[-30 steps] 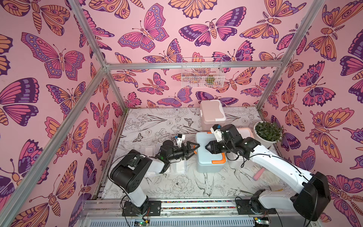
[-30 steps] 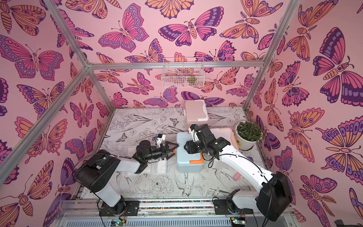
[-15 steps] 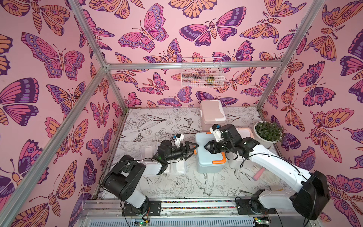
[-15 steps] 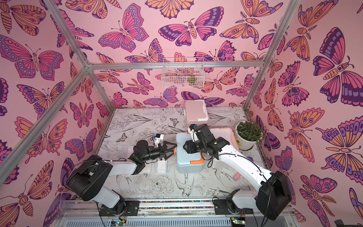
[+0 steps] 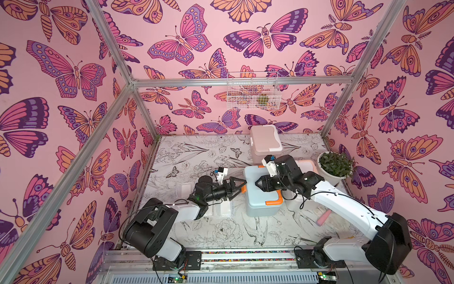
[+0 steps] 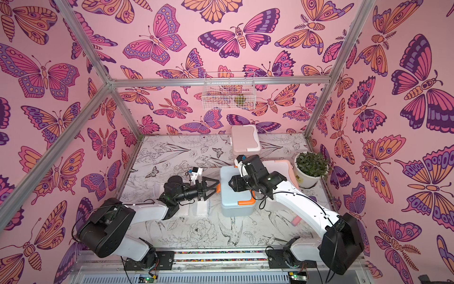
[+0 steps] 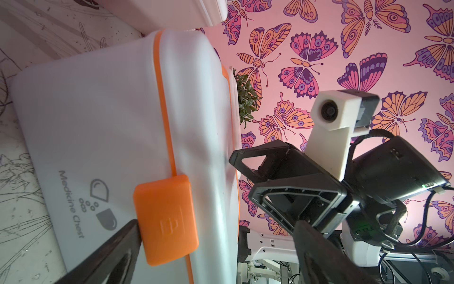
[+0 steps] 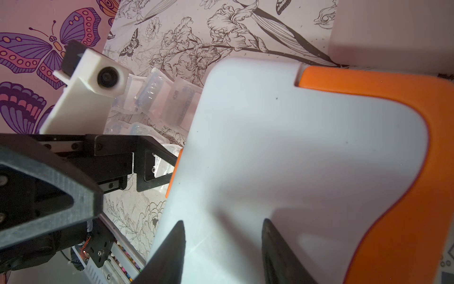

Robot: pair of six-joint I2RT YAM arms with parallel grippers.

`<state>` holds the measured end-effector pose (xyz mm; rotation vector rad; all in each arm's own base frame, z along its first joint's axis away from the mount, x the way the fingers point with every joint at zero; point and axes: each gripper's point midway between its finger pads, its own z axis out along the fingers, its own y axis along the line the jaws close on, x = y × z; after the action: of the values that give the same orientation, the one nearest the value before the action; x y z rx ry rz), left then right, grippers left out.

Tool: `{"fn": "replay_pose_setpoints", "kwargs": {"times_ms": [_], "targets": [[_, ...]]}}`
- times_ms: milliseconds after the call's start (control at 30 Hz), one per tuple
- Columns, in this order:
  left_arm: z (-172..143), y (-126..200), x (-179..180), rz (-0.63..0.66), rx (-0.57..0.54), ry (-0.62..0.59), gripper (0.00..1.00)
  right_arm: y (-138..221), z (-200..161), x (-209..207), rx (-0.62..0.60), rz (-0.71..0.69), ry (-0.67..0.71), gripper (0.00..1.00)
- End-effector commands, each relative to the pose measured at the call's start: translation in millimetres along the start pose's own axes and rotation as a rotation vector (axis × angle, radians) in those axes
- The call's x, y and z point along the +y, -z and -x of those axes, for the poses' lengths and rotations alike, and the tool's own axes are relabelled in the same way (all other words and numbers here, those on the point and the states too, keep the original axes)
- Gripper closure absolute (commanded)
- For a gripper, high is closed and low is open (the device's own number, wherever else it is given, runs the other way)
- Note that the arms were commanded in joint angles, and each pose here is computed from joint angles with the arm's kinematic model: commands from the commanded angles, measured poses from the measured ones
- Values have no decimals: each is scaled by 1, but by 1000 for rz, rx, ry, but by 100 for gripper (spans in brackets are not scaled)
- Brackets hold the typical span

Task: Open first aid kits and take out gauze
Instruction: Fasten the fastener of the first aid kit.

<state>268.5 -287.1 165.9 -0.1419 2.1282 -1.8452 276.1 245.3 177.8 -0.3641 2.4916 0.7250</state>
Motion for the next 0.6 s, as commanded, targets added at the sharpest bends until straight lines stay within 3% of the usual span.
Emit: {"fn": "replay_pose_setpoints", "kwargs": {"times_ms": [0,333,567], "targets": [[-2,7,-3,-2,0,-39,2,-15,-50,-25,187,-93,-58,48],[-3,19,12,144,-18,-50,1,-9,-44,-18,171,-70,-53,48],[-5,27,-18,222,-27,-171,0,12,-32,-8,116,-47,-40,45]]}}
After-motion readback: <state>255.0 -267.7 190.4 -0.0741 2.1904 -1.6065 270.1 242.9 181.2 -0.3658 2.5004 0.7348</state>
